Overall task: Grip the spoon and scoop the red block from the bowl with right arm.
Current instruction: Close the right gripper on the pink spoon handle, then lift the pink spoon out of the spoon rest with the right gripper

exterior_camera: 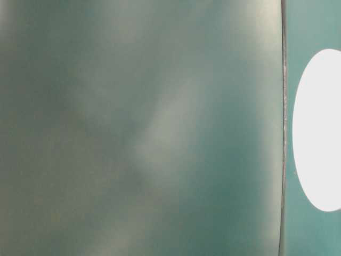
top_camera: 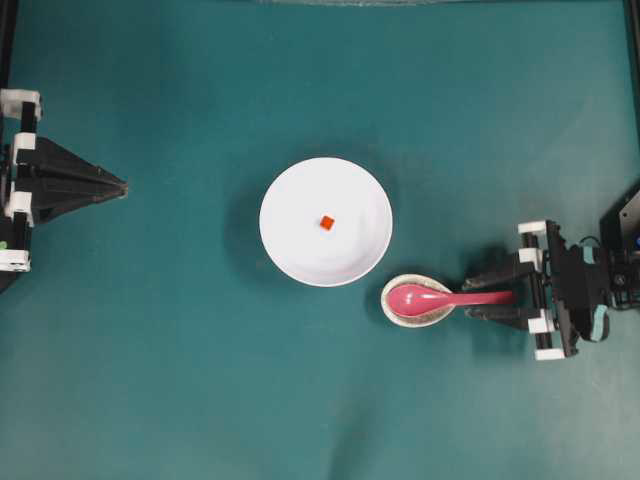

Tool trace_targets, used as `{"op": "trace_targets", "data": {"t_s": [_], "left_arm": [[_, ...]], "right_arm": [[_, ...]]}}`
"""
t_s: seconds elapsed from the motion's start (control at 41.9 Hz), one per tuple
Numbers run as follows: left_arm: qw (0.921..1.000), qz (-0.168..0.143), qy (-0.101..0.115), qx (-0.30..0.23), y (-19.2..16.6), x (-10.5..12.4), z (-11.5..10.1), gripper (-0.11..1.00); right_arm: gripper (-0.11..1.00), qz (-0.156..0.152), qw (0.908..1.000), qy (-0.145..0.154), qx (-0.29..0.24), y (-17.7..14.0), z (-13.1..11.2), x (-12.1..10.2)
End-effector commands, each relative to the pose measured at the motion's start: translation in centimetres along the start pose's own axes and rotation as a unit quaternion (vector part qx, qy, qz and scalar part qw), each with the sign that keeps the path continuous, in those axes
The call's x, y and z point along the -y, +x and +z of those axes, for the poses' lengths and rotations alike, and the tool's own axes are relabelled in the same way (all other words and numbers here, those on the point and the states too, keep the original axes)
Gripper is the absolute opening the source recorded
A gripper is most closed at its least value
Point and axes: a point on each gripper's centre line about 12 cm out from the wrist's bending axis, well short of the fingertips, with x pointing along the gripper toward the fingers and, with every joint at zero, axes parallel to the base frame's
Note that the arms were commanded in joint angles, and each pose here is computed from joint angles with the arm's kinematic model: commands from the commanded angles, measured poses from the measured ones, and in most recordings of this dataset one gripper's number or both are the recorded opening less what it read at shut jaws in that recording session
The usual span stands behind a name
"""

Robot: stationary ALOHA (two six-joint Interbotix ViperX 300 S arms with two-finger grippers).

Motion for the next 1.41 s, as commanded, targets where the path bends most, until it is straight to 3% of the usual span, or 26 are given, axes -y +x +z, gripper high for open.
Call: {"op": "trace_targets", "data": {"t_s": [0.0, 0.74, 1.002, 1.384], "left_arm": [[0.9999, 0.003, 0.001, 0.011, 0.07, -0.12, 1.06, 0.00], [1.0000, 0.003, 0.001, 0.009, 0.08, -0.15, 0.92, 0.00], [1.0000, 0.003, 0.001, 0.008, 0.11, -0.12, 0.89, 0.00], [0.9999, 0.003, 0.000, 0.010, 0.08, -0.15, 0.98, 0.00]], "right_arm": [[0.47, 0.005, 0.9999, -0.001, 0.015, 0.13, 0.55, -0.34], [0.38, -0.011, 0.9999, 0.005, 0.010, -0.01, 0.33, 0.11], [0.24, -0.010, 0.9999, 0.006, 0.011, 0.06, 0.41, 0.05], [0.24, -0.006, 0.9995, 0.014, 0.029, -0.43, 1.29, 0.06]]}}
